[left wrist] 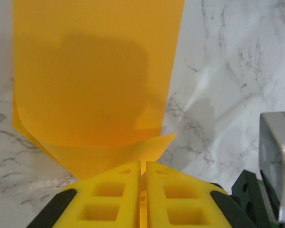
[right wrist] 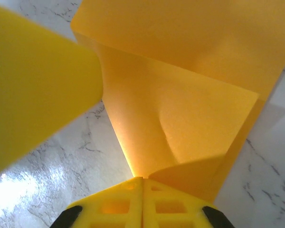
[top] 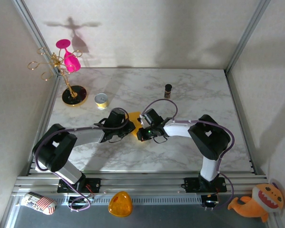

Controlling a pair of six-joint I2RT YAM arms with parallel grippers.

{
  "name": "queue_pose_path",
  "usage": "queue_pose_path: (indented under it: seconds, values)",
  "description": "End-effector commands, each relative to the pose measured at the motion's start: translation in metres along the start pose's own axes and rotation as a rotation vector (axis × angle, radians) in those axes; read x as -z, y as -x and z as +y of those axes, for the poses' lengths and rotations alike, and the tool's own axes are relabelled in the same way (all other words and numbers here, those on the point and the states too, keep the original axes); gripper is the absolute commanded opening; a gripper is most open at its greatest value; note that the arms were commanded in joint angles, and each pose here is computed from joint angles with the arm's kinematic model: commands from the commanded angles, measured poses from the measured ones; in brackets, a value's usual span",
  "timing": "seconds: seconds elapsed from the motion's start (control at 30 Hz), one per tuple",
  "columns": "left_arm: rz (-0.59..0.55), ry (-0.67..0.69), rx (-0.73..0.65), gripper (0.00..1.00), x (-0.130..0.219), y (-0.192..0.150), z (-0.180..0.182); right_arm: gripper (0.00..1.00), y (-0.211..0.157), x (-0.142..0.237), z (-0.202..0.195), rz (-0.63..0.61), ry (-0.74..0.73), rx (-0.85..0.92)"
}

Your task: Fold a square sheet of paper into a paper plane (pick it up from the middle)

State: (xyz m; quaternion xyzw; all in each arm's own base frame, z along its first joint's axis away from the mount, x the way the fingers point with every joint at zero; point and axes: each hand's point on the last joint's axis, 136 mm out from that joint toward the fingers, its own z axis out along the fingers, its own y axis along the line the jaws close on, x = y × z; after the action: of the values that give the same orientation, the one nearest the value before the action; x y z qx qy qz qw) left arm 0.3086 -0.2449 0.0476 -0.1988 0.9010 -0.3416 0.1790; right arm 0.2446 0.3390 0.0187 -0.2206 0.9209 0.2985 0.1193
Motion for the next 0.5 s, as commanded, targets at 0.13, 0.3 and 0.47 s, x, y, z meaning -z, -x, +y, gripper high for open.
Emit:
queue_pose_path:
  seconds: [0.13, 0.3, 0.47]
  values:
    - [0.036, -0.024, -0.053, 0.09, -0.014, -0.01, -0.001, 0.09, -0.025, -0.009, -0.023, 0.086, -0.064, -0.067]
    - [0.043, 0.023, -0.047, 0.08, -0.019, -0.012, 0.012, 0.09, -0.028, -0.01, -0.025, 0.096, -0.063, -0.072]
    - [0.039, 0.072, -0.029, 0.07, -0.023, -0.012, 0.024, 0.09, -0.03, -0.01, -0.025, 0.1, -0.06, -0.073]
